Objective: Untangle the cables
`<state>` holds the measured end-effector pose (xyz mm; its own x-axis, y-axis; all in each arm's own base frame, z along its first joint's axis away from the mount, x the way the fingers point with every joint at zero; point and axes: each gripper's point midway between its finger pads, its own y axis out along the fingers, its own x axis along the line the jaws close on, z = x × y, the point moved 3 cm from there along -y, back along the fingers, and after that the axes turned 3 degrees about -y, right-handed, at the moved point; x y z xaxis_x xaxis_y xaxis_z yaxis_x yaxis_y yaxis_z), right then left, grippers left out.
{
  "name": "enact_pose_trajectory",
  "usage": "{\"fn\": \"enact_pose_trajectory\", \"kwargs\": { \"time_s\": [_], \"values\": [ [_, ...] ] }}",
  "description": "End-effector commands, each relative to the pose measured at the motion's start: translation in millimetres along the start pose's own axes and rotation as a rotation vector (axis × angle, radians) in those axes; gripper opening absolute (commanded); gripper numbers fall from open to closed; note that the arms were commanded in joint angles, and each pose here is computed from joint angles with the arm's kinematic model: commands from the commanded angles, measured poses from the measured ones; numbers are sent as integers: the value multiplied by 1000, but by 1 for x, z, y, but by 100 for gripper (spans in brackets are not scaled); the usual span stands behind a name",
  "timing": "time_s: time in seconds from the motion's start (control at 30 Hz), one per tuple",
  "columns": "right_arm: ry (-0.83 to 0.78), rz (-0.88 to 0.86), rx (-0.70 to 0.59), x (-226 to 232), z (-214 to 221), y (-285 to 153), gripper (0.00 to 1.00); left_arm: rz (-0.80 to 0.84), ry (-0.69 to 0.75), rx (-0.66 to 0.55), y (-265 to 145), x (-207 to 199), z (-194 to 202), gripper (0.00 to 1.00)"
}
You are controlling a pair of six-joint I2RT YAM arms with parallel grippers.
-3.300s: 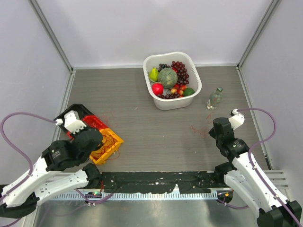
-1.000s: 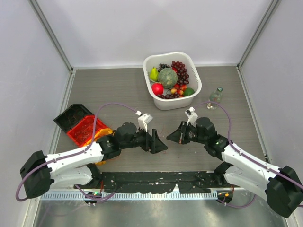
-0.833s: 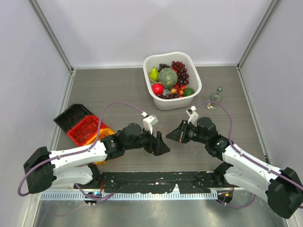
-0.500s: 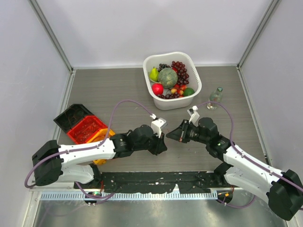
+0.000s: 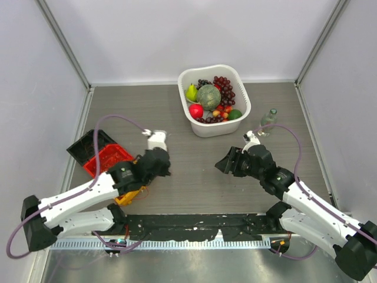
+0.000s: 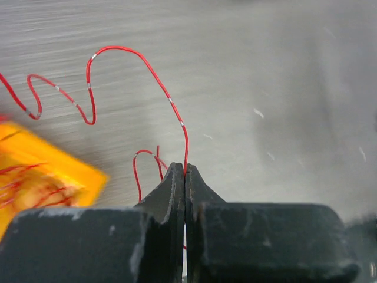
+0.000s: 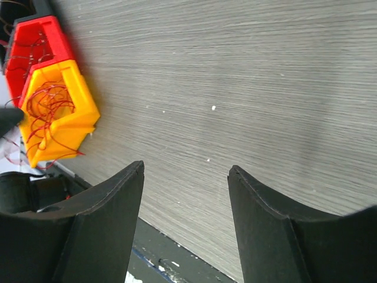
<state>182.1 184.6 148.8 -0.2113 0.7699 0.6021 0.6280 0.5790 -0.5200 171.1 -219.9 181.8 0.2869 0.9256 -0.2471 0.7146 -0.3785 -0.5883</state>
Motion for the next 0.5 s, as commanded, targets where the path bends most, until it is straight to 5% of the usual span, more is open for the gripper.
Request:
{"fn": "enact_pose_trajectory", "kwargs": {
  "time_s": [0.0,0.2,0.47],
  "values": [
    [-47,59,-49,-6,-14,-5,64,-447,-312,-100,-23,101,-15,0],
    [-44,84,-18,-14,-5,-2,64,-631,-620,-164,-45,154,1,0],
    [-42,84,-20,-16,-4,-2,63,-721,-801,-202,-54,171,25,0]
  ]
}}
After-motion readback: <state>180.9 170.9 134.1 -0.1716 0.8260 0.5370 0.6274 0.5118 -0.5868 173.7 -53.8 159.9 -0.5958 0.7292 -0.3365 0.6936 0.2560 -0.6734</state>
